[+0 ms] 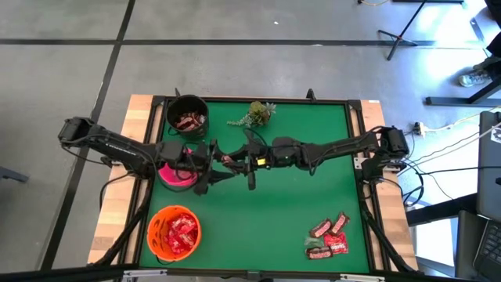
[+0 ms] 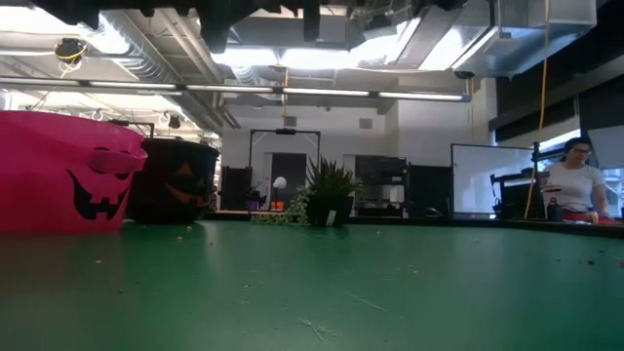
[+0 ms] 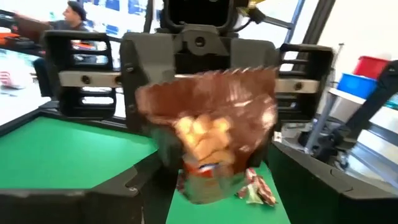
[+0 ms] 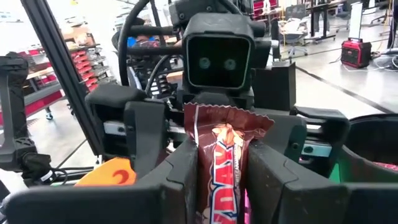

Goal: Sort candy
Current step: Put the brown chocolate into the black bucket

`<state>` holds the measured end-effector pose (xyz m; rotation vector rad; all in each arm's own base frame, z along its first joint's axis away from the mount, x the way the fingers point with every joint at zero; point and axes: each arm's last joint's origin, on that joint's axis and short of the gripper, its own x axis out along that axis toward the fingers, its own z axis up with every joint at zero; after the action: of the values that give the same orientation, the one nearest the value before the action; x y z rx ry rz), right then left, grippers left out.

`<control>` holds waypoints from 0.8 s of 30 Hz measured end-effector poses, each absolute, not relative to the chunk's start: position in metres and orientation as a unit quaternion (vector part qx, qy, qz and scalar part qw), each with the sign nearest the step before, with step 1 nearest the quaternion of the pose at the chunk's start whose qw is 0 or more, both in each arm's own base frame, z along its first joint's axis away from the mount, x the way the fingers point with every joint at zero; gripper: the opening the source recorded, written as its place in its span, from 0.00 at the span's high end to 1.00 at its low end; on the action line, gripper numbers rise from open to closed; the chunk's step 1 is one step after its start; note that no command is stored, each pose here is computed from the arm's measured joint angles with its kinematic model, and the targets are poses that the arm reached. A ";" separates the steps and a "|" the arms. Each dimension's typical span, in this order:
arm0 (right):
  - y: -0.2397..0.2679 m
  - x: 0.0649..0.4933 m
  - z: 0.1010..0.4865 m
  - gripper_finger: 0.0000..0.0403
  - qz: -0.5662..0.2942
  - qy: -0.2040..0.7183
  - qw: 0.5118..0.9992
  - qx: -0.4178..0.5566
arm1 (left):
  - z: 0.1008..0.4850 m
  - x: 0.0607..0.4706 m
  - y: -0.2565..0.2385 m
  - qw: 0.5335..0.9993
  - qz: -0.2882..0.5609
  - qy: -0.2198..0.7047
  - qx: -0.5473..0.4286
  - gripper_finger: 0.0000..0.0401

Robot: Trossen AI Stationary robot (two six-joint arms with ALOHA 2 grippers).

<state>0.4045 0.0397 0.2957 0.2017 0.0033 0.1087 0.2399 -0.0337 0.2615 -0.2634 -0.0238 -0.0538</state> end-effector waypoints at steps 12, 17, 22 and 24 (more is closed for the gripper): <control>0.040 0.404 0.296 0.70 0.059 -0.001 0.993 0.102 | 0.261 0.240 -0.033 0.994 -0.013 -0.013 -0.107 0.65; 0.041 0.404 0.296 0.56 0.063 -0.001 0.993 0.102 | 0.261 0.240 -0.033 0.994 -0.012 -0.012 -0.105 0.75; 0.042 0.406 0.304 0.39 0.082 0.003 0.991 0.102 | 0.262 0.240 -0.033 0.994 -0.012 -0.014 -0.104 0.75; 0.042 0.407 0.309 0.34 0.085 0.011 0.991 0.102 | 0.262 0.240 -0.033 0.995 -0.012 -0.014 -0.100 0.74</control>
<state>0.4075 0.0424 0.3087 0.2044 0.0221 0.1700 0.2398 -0.0327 0.2622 -0.2013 -0.0284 -0.0240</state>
